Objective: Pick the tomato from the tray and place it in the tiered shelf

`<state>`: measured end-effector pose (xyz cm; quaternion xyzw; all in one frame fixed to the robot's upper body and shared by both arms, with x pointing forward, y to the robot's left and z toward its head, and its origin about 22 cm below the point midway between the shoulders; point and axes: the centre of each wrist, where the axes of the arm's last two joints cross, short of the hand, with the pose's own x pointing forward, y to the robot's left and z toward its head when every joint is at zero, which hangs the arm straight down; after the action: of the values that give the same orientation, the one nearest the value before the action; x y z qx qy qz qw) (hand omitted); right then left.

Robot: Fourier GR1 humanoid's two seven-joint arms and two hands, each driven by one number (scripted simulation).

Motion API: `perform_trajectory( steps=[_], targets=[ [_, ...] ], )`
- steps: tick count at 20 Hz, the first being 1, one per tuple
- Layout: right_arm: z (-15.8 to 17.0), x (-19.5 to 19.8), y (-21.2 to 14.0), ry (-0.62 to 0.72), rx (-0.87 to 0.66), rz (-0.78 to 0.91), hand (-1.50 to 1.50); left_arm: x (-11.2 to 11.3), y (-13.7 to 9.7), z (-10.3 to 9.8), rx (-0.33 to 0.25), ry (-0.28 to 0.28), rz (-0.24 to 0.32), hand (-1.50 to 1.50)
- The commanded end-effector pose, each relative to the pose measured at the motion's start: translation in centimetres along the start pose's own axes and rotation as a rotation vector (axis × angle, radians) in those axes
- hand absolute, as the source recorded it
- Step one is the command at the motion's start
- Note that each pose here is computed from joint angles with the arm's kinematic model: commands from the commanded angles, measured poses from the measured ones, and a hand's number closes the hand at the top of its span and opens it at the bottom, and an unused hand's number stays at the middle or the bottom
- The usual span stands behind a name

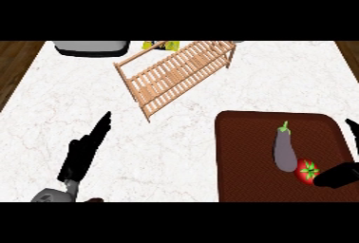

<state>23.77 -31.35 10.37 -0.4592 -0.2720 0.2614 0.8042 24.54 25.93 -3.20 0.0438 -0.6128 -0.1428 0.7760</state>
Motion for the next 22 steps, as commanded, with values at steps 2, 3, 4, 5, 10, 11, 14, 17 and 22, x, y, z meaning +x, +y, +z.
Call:
perform_trajectory(
  steps=[2, 3, 4, 5, 10, 11, 14, 17, 22],
  targets=[
    [-0.4, 3.3, 2.2, 0.152, 0.076, 0.062, -1.50, -0.8, 0.8, 0.2, 0.001, 0.017, 0.003, 0.00],
    [-1.8, 3.3, 2.1, 0.184, 0.097, 0.060, -1.50, -0.6, 0.8, 0.8, 0.011, 0.008, 0.007, 0.00],
    [-1.7, 5.1, 3.0, 0.176, 0.089, 0.073, -1.50, -1.3, 0.6, -0.4, 0.012, 0.003, -0.005, 0.00],
    [-0.4, 4.5, 3.5, 0.189, 0.101, 0.065, -1.50, 0.3, 0.0, 1.0, 0.011, 0.009, 0.005, 0.00],
    [0.1, 5.8, 4.9, 0.221, 0.096, 0.081, -1.50, -0.5, 1.4, 0.5, 0.017, 0.012, -0.002, 0.00],
    [-1.5, 5.6, 5.9, 0.231, 0.090, 0.084, -1.50, 0.2, 0.6, 0.0, 0.022, 0.027, 0.007, 0.00],
    [-1.6, 4.9, 5.3, 0.264, 0.052, 0.148, -1.50, -0.4, 0.7, -0.2, 0.042, 0.013, -0.005, 0.00],
    [-2.2, 4.5, 5.4, 0.263, 0.039, 0.171, -1.50, -2.5, 0.9, 1.0, 0.025, 0.028, 0.003, 0.00],
    [-3.4, 3.5, 3.7, 0.267, 0.059, 0.183, -1.50, -0.3, 0.8, 0.6, 0.012, 0.018, 0.015, 0.00]
  ],
)
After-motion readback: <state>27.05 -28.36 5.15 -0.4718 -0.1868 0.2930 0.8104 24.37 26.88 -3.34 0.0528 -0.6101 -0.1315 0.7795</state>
